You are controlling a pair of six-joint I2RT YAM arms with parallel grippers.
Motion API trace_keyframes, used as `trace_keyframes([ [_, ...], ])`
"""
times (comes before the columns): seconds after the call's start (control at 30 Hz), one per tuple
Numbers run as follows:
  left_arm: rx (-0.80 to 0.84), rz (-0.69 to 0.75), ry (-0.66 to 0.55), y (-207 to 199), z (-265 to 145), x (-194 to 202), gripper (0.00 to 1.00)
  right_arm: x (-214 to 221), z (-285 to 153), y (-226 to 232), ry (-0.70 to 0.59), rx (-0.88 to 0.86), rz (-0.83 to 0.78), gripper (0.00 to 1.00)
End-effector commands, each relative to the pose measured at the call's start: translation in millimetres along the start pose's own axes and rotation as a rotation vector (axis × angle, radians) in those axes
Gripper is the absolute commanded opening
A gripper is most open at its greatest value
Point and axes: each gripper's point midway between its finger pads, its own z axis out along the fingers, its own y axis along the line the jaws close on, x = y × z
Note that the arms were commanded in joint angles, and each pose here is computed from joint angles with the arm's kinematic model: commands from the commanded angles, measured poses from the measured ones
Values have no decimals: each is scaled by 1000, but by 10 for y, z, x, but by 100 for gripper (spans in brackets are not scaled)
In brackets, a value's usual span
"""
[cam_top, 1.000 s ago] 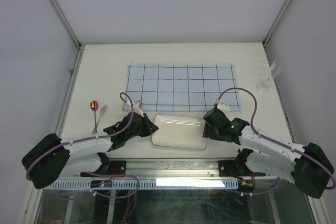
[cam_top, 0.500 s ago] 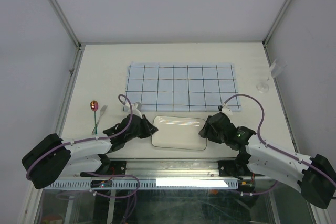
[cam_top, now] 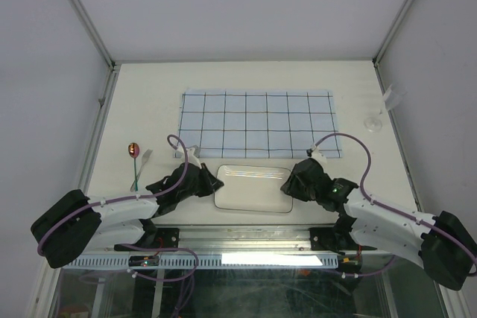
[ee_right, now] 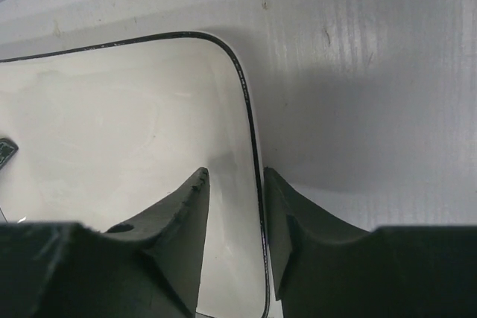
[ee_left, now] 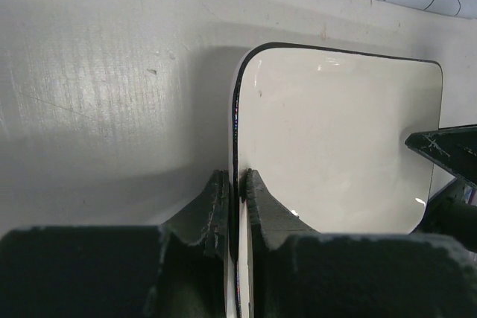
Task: Set the dinner table for one person
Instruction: Pick up the plate at the center of the board.
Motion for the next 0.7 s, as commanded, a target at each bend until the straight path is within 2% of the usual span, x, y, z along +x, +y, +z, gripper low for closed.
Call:
trace_keyframes([
  [0.0,14,35,-16,-16,15,-16,0,-10,34,2,-12,-3,7,32],
  [0.07,13,35,-13,-16,23,-9,0,-19,32,-12,-17,3,4,22],
  [0.17,18,35,-10,-30,35,-7,0,-13,34,-26,-19,1,3,0],
  [0.67,48,33,-21,-166,18,-84,0,-85,7,-16,-54,-8,-13,0],
])
